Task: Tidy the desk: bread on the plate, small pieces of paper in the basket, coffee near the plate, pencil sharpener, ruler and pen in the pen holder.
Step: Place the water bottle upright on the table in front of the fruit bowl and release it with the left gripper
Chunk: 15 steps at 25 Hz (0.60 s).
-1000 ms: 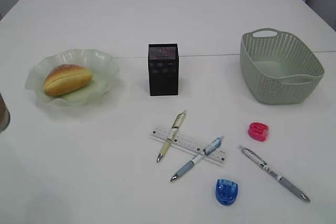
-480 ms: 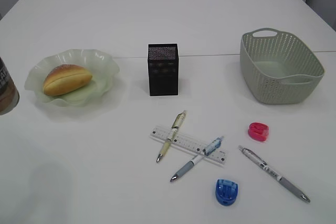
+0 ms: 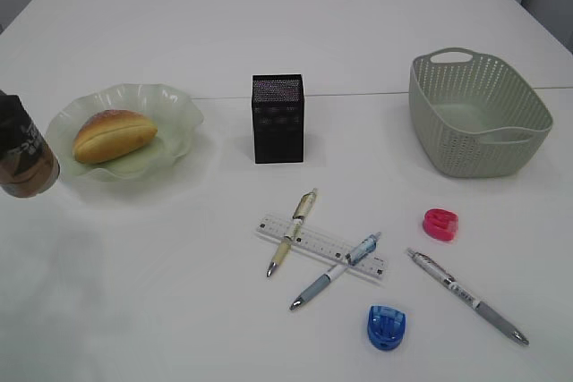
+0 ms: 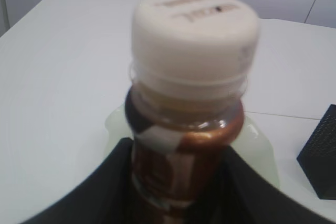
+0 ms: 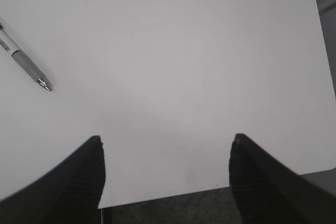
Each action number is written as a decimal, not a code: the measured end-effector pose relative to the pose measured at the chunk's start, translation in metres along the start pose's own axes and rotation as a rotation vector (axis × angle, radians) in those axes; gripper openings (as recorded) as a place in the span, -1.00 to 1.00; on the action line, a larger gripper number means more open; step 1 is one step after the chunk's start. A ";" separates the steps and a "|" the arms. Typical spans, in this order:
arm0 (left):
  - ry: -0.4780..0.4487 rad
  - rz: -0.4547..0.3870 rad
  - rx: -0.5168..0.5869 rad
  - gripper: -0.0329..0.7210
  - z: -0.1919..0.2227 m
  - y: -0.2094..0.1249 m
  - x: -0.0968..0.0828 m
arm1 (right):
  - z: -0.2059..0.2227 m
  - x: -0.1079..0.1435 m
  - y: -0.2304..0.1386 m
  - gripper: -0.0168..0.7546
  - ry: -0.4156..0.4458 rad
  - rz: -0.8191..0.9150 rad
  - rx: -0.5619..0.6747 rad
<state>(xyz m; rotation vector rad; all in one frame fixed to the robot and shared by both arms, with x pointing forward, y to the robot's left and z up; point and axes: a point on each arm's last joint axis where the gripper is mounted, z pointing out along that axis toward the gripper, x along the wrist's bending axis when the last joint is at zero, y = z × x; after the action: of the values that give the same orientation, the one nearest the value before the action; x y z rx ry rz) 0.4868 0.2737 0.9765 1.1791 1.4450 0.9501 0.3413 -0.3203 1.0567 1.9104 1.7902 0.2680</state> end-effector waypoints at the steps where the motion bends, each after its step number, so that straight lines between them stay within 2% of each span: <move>1: 0.006 0.004 -0.005 -0.12 0.005 -0.005 0.001 | 0.000 0.000 0.000 0.53 0.000 0.000 0.000; 8: 0.073 0.000 0.008 -0.12 0.023 -0.030 0.011 | 0.000 -0.001 0.000 0.53 -0.015 -0.008 -0.002; 15: 0.126 -0.025 -0.012 -0.12 0.026 -0.034 0.016 | 0.000 -0.002 0.000 0.53 -0.025 -0.015 -0.003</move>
<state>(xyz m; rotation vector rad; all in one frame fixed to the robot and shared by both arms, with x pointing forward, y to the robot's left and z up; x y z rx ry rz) 0.5059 0.2818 0.9351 1.1058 1.5482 1.0301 0.3413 -0.3225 1.0573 1.8897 1.7863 0.2401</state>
